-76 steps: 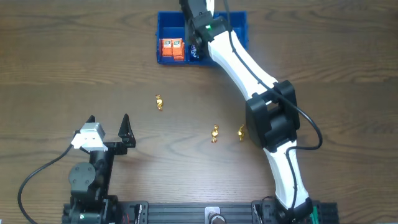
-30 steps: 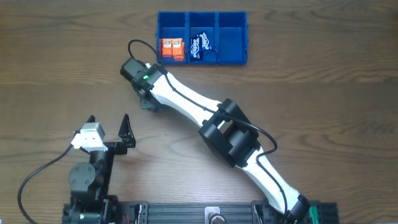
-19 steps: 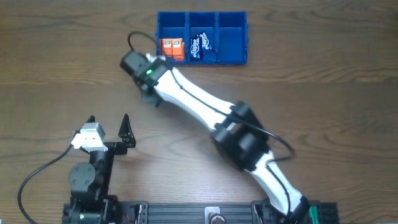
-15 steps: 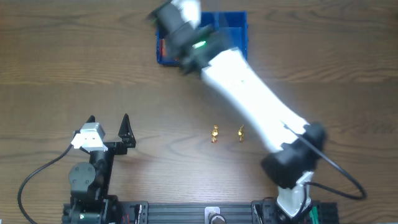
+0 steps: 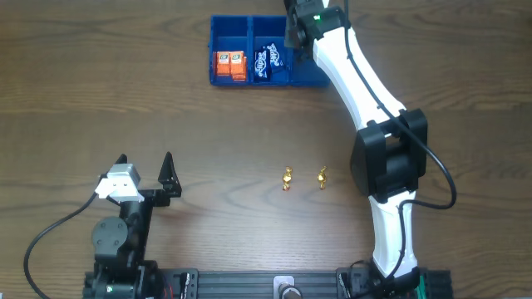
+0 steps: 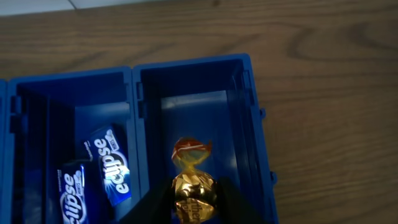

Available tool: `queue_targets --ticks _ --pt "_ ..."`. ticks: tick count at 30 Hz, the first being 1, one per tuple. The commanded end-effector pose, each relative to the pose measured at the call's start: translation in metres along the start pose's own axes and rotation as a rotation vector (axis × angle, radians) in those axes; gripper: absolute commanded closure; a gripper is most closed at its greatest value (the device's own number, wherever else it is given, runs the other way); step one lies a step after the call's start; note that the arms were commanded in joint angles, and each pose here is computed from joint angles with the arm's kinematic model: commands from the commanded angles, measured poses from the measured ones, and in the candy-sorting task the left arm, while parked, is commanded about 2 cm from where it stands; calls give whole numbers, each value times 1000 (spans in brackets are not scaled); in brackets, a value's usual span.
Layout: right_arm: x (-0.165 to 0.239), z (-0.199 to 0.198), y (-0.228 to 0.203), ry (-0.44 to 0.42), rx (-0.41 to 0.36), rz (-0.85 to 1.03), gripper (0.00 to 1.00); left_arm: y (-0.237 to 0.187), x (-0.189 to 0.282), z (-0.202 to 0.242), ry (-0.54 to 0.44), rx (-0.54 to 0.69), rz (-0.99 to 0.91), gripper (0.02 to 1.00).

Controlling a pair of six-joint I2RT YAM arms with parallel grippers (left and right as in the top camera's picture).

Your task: Sort Candies Into Trays

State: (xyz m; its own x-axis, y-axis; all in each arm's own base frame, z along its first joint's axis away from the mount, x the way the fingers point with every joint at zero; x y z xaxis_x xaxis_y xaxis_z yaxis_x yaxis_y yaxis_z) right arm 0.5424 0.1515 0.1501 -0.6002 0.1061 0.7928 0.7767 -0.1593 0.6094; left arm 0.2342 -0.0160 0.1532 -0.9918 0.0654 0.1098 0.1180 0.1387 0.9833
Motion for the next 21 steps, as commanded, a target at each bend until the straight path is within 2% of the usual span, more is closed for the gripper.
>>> queue_targets --ticks 1,5,9,14,16,17,18,21 --pt "-5 -2 -10 -9 19 36 595 -16 -1 5 24 -6 48 20" --pt "6 1 -23 -20 53 82 575 -16 -1 5 24 -6 48 20" --pt "58 39 -61 103 137 201 514 -16 -1 5 24 -6 48 20" --pt "90 48 -151 78 163 366 487 -16 -1 5 24 -6 48 20" --pt "98 46 -195 126 197 426 487 -16 -1 5 24 -6 48 20" --pt "101 43 -209 136 190 444 487 -16 -1 5 24 -6 48 20" --pt "103 31 -232 117 164 468 485 -16 -1 5 24 -6 48 20" --pt "100 11 -274 55 149 542 485 -16 -1 5 24 -6 48 23"
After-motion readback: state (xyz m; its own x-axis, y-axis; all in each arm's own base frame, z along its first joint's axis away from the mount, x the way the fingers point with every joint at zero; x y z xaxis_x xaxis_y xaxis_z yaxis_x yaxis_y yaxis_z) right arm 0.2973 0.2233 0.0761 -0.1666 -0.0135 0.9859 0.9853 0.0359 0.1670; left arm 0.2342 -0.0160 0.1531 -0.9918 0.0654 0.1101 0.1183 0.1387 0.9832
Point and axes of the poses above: each gripper's point midway between its finger pads, its own x axis back along the fingers, its own z axis along the line the jaws close on, y = z × x, the point moved 1 cm from there along x, back along the fingers, and after that the axes turned 3 degrees about -x, right-handed, at the moved point
